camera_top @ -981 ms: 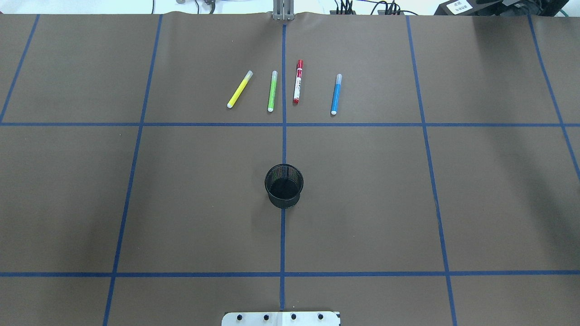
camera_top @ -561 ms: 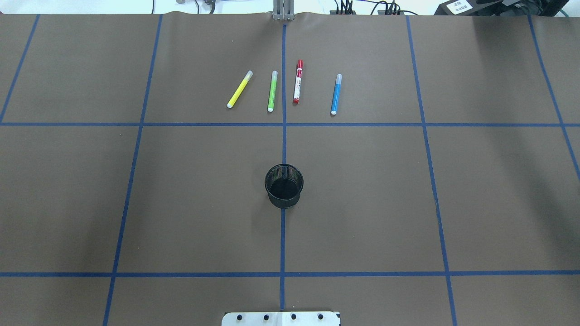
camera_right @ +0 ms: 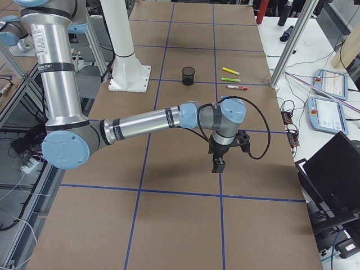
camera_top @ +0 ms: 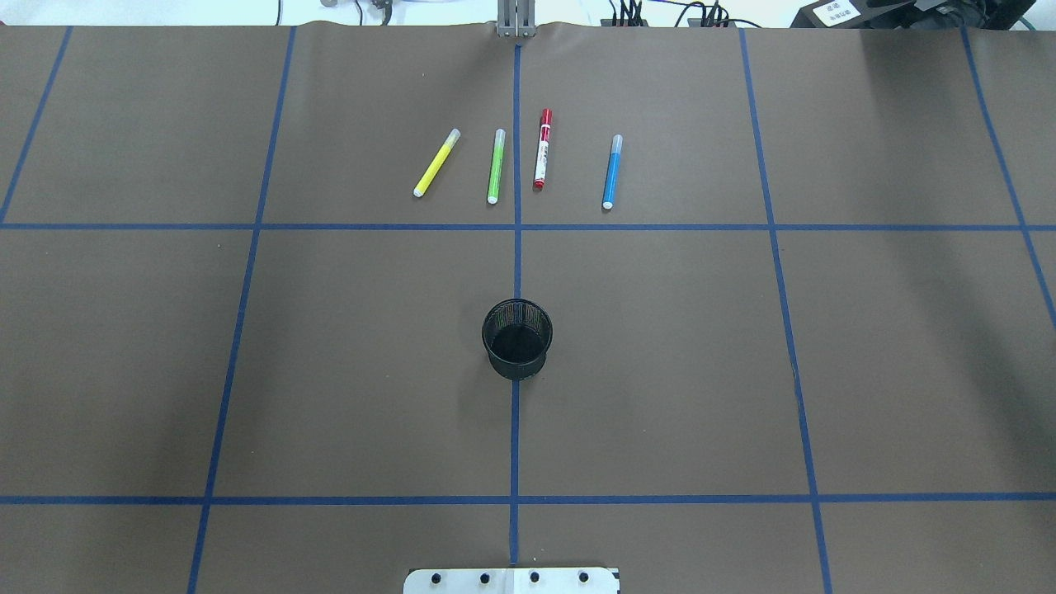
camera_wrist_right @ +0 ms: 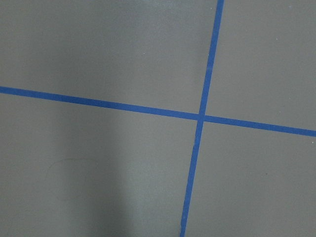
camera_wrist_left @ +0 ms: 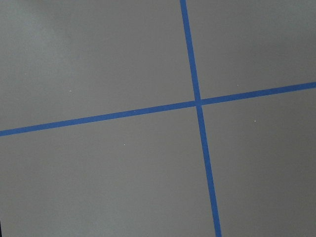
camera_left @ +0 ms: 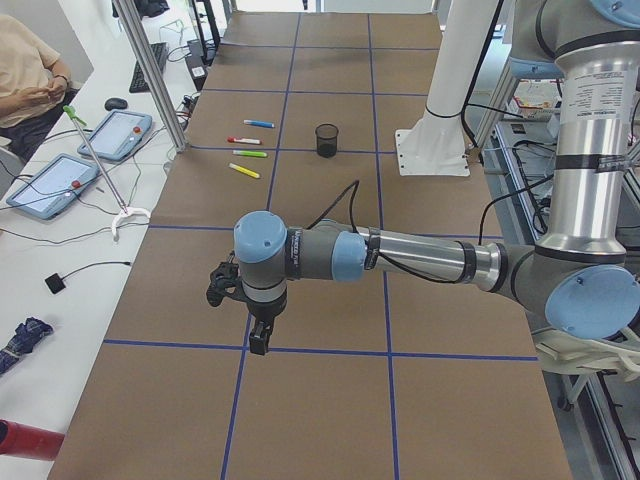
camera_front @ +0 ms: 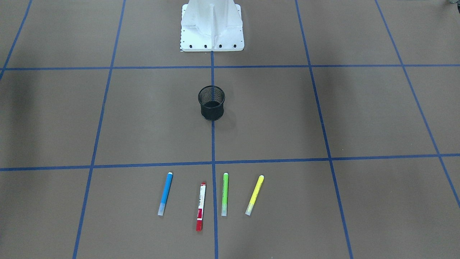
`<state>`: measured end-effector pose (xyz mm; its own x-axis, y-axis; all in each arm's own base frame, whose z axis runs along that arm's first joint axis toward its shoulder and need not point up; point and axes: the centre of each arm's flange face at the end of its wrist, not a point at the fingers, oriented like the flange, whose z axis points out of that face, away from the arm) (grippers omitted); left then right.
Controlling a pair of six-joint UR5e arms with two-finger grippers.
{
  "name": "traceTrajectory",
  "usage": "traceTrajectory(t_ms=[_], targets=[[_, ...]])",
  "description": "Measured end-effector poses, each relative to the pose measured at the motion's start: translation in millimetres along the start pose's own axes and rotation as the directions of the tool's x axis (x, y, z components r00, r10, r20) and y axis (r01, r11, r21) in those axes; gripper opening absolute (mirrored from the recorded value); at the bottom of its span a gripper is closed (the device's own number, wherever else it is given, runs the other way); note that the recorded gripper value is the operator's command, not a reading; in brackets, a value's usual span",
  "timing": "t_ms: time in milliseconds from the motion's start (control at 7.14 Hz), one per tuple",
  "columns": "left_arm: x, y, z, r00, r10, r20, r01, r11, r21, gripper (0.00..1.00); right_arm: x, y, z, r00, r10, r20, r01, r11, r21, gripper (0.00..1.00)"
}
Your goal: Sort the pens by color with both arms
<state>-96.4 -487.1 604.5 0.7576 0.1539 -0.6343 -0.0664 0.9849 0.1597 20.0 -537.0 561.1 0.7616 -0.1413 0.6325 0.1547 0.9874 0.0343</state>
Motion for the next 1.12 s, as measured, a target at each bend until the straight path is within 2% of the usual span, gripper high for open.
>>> traceTrajectory(t_ms=[1121], targets=[[-2.0,1.5,1.7,1.0,-0.007,0.007,0.007,1.0,-0.007,1.0,8.5,10.8,10.3,1.0,0.025,-0.013,-0.025,0.999,-0.02,1.0]])
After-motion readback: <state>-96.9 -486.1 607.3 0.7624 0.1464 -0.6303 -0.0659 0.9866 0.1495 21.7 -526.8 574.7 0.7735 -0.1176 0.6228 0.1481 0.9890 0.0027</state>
